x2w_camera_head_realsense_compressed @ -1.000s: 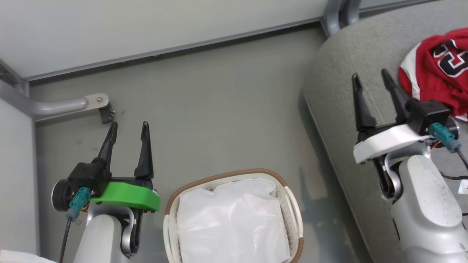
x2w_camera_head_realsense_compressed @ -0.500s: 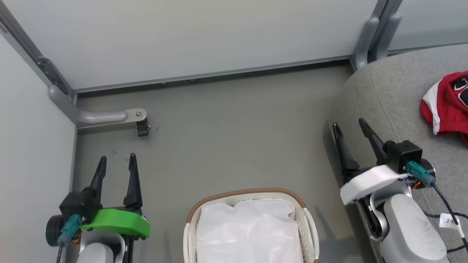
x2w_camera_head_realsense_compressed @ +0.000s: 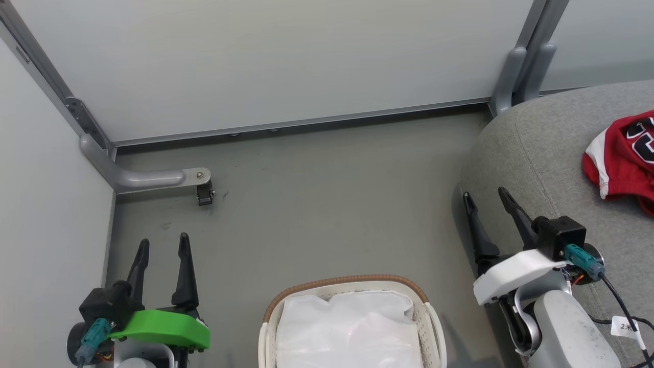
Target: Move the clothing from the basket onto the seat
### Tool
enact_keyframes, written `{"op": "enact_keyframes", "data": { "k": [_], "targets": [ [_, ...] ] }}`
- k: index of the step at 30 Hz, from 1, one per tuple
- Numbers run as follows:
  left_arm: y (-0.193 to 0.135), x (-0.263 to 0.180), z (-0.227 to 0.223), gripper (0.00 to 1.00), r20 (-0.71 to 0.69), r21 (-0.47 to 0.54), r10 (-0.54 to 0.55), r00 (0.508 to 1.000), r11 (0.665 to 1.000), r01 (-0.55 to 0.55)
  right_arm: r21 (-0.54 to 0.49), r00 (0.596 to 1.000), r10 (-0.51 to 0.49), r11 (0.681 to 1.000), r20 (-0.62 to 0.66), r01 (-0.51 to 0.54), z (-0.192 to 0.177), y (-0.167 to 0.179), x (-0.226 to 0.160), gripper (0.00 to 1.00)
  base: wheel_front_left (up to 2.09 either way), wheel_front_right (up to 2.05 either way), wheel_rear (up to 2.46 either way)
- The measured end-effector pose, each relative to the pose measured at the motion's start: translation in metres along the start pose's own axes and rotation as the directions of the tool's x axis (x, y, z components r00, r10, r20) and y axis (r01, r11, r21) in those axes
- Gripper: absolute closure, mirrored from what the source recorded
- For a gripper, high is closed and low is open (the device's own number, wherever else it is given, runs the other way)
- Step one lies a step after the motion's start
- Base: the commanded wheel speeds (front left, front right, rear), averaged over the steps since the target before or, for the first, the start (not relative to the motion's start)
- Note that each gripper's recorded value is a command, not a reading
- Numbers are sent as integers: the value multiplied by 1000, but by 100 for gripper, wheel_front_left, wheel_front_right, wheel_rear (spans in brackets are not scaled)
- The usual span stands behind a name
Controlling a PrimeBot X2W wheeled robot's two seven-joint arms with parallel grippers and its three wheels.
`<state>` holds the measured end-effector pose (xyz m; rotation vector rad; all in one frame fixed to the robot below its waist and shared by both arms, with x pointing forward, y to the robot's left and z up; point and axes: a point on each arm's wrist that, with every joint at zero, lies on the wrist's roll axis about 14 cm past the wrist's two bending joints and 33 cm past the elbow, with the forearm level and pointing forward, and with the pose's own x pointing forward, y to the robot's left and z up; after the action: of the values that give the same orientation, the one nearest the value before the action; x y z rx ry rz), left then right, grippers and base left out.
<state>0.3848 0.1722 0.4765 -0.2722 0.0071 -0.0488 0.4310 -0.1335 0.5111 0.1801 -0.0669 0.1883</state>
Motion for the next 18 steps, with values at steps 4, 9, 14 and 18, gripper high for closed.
{"op": "enact_keyframes", "data": {
  "k": [4, 9, 14, 18],
  "targets": [
    [0, -3, -11, 100, -33, -7, 4, 999, 1000, -4, 10, 999, -9, 1000, -43, 10, -15, -1, -7, 100, 0, 0, 0],
    [2, -6, -17, 100, -59, -61, 21, 998, 998, -24, 70, 995, -39, 996, -89, 45, -28, -6, -15, 100, 0, 0, 0],
    [6, -6, -16, 100, -64, -147, 44, 997, 988, -53, 158, 994, -69, 984, -89, 83, -25, -12, -16, 100, 0, 0, 0],
    [9, -6, -15, 100, -67, -210, 60, 996, 975, -73, 226, 992, -90, 968, -89, 109, -23, -16, -17, 100, 0, 0, 0]
  ]
}}
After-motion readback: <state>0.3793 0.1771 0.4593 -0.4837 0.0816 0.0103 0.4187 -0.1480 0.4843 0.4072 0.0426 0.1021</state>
